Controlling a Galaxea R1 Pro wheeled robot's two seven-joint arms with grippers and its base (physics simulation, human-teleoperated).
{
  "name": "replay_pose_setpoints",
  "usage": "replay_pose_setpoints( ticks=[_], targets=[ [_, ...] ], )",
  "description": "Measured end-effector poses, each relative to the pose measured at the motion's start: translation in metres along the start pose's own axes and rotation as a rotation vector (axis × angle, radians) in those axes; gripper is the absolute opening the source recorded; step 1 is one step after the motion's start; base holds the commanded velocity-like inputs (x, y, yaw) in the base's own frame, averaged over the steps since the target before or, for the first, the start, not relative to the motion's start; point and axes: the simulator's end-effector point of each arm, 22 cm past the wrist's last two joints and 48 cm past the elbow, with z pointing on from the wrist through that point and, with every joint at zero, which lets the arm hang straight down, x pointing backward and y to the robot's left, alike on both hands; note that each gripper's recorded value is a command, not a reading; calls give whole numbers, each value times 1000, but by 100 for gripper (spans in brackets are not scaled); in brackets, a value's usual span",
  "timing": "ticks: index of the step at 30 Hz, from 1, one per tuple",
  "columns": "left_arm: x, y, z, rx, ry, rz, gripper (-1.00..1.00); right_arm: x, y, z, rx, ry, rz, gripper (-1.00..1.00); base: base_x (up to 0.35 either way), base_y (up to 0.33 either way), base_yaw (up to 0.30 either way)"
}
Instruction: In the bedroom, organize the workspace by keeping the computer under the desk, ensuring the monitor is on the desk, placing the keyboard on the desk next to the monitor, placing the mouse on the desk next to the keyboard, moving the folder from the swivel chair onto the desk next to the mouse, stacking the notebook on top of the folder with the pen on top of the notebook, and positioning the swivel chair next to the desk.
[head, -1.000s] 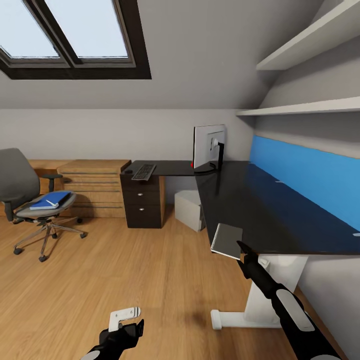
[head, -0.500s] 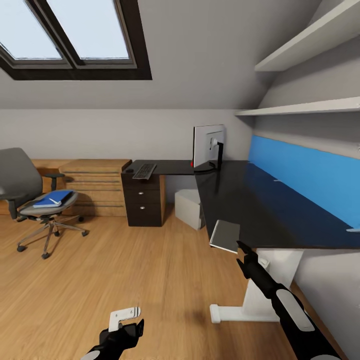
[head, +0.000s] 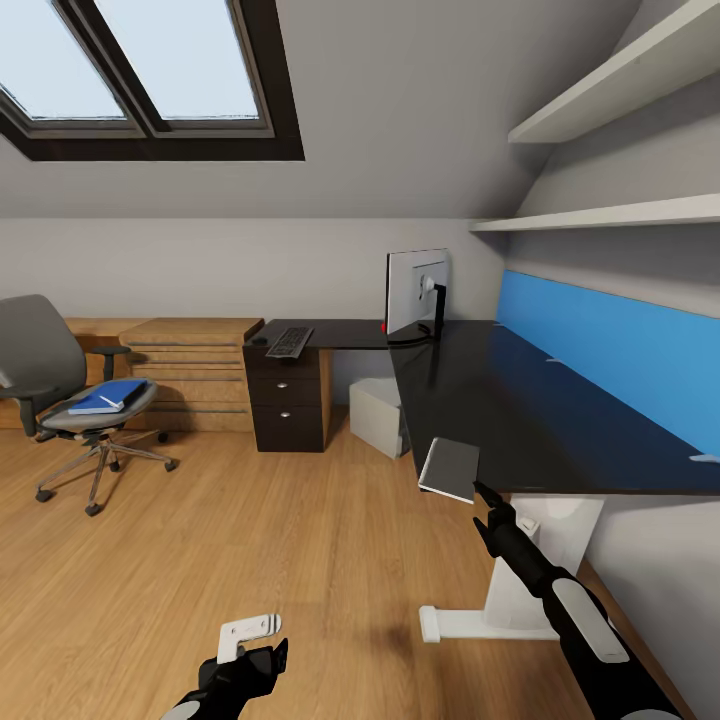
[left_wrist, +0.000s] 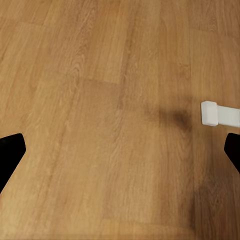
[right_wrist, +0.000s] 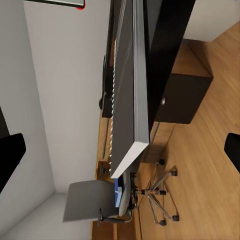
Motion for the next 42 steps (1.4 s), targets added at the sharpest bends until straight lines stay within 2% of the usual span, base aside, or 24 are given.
replay_pose_setpoints(
  ticks=[16, 39, 40, 42],
  targets=[
    [0, 0, 0, 1, 0, 0, 100, 0, 0, 0, 1, 0, 0, 100, 72, 0, 0],
    [0, 0, 0, 0, 0, 0, 100, 3, -3, 0, 11, 7, -3, 100, 4, 0, 0],
    [0, 0, 0, 0, 0, 0, 100, 3, -4, 0, 15, 7, -4, -100, 0, 0, 0],
    [0, 0, 0, 0, 0, 0, 100, 3, -5, 0, 19, 7, -4, -100, 0, 0, 0]
  ],
)
